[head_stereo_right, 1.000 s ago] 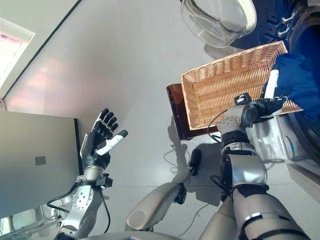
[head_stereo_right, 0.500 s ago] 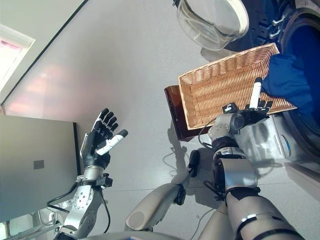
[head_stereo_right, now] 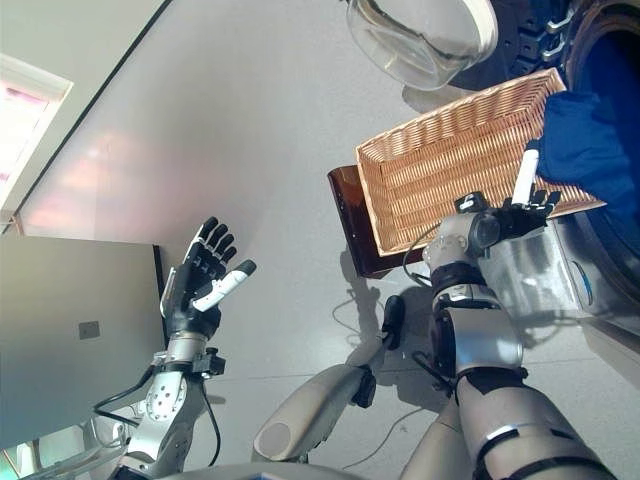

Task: Pick up the clothes and place them into the washing machine

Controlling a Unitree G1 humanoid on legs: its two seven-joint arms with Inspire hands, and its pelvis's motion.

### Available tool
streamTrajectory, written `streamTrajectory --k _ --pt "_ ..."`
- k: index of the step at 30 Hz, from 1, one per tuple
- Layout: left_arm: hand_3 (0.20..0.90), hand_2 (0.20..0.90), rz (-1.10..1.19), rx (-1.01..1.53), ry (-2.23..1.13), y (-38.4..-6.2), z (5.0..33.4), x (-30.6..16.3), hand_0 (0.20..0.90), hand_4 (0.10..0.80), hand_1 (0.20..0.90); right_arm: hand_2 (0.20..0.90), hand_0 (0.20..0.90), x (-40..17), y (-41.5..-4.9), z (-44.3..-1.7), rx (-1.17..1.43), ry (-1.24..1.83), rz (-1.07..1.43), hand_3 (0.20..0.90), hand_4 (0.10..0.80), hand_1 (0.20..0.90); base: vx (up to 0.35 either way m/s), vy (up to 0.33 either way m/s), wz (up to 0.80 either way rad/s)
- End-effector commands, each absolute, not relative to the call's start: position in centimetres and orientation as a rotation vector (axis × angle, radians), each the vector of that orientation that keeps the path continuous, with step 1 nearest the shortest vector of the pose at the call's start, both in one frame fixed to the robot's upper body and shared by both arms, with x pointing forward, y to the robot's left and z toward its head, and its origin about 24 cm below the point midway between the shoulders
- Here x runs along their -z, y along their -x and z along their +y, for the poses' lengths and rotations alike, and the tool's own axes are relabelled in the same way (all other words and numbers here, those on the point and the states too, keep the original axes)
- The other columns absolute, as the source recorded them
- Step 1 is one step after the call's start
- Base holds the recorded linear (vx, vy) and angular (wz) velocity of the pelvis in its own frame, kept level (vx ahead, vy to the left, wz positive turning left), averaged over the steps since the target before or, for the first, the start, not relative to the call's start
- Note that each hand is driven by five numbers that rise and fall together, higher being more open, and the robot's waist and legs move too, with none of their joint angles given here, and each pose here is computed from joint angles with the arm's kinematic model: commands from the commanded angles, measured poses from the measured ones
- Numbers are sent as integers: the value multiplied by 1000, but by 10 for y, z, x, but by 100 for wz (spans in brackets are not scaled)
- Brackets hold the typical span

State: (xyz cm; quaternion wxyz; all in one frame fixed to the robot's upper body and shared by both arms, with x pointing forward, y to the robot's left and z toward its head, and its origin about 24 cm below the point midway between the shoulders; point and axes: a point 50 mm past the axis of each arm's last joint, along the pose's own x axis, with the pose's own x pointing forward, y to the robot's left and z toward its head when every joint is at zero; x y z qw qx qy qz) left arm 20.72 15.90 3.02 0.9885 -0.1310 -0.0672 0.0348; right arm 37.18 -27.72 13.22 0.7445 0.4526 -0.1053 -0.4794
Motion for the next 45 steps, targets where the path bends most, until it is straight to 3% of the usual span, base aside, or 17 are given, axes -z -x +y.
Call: streamTrajectory --k 1,4,5,6,11,14,15,16,18,19,45 --pt "900 900 -387 -60 294 -210 168 -74 900 800 900 900 900 -231 -364 -320 969 -829 -605 900 800 900 0 0 0" --pt "900 900 -391 -53 291 -211 167 -75 900 800 900 900 900 -245 -361 -326 962 -793 -641 900 800 900 0 0 0" --pt "900 900 -391 -52 290 -211 167 -75 900 800 900 683 683 -247 -361 -326 958 -786 -648 683 645 683 8 1 -3" --pt "900 900 -391 -53 287 -211 167 -76 900 800 900 647 647 -249 -360 -327 958 -784 -656 647 620 647 14 2 -4" --pt "900 900 -392 -63 287 -212 169 -76 900 800 900 829 829 -255 -359 -328 953 -763 -677 829 749 829 0 0 0" --pt "900 900 -396 -67 292 -212 170 -76 900 800 900 801 801 -258 -357 -330 955 -754 -689 801 729 801 0 0 0" --pt "900 900 -395 -69 294 -212 170 -76 900 800 900 645 645 -259 -357 -330 950 -754 -694 645 618 645 0 0 0" --pt "900 900 -394 -69 293 -212 170 -76 900 800 900 620 620 -258 -357 -330 950 -754 -694 620 600 620 0 0 0" --pt "900 900 -392 -72 295 -212 170 -75 900 800 900 765 765 -257 -358 -329 947 -747 -687 765 704 765 0 0 0" --pt "900 900 -391 -75 296 -212 170 -75 900 800 900 900 900 -257 -358 -330 950 -742 -683 900 800 900 0 0 0" --pt "900 900 -378 -86 301 -212 172 -71 900 800 900 900 900 -247 -357 -334 974 -734 -658 900 800 900 -3 0 -1"
